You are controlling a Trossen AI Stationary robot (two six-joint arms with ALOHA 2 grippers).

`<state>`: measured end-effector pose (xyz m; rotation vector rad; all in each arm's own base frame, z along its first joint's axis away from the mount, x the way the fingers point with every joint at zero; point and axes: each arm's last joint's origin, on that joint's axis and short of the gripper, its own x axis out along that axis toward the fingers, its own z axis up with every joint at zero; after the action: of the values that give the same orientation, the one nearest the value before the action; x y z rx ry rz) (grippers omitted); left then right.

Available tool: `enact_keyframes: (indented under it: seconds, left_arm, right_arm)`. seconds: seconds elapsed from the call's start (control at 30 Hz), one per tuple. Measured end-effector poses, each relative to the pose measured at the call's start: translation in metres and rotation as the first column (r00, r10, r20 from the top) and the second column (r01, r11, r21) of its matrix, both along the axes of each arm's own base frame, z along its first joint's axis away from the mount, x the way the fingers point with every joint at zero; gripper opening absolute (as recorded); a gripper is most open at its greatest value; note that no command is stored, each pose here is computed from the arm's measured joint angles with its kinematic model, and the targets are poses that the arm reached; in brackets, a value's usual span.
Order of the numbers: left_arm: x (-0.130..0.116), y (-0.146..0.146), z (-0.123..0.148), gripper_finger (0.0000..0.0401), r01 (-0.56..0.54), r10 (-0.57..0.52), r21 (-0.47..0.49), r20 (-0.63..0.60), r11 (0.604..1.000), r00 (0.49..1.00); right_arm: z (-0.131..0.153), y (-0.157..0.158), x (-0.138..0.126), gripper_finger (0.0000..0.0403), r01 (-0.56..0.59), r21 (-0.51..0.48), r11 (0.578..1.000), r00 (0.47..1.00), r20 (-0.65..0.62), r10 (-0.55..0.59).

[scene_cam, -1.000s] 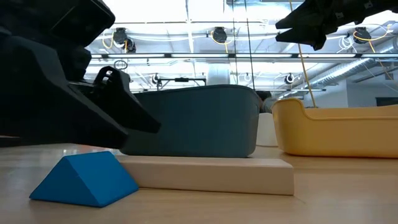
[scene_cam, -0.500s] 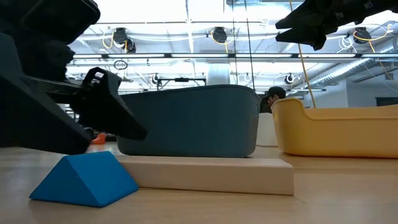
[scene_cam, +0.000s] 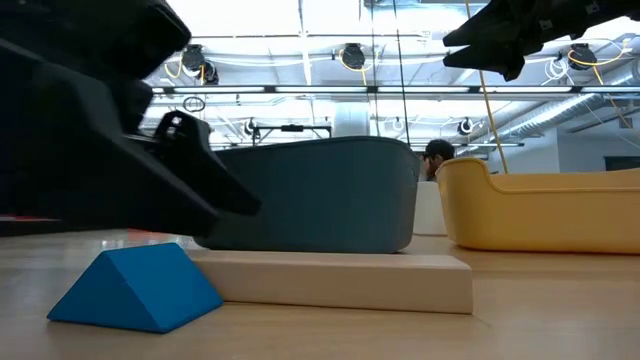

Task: Sort & place blocks by color
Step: Put the right brown block into the white bin

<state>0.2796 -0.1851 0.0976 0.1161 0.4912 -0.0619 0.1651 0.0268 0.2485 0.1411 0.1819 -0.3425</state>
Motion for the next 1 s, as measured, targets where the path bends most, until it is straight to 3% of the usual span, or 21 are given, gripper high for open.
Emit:
enact_keyframes:
  seconds: [0.17, 0.43, 0.8, 1.0]
  left_arm:
    - [0.001, 0.000, 0.000, 0.0367, 0.022, -0.023, -0.052, -0.018, 0.998, 1.000]
    - [-0.003, -0.006, 0.000, 0.0367, 0.050, -0.051, -0.056, -0.020, 0.997, 0.999]
    - [0.012, -0.019, -0.025, 0.0367, 0.056, -0.055, -0.069, 0.018, 0.996, 0.998]
    - [0.009, -0.027, -0.024, 0.0367, 0.117, -0.117, -0.022, 0.002, 0.993, 0.993]
  right_arm:
    - [0.000, 0.000, 0.000, 0.0215, 0.000, 0.000, 1.000, 1.000, 0.000, 0.000]
    - [0.000, 0.000, 0.000, 0.0215, 0.000, 0.000, 1.000, 1.000, 0.001, 0.000]
    - [0.000, 0.000, 0.000, 0.0215, 0.000, 0.000, 1.000, 1.000, -0.001, 0.000]
    - [0.000, 0.000, 0.000, 0.0215, 0.000, 0.000, 1.000, 1.000, 0.000, 0.000]
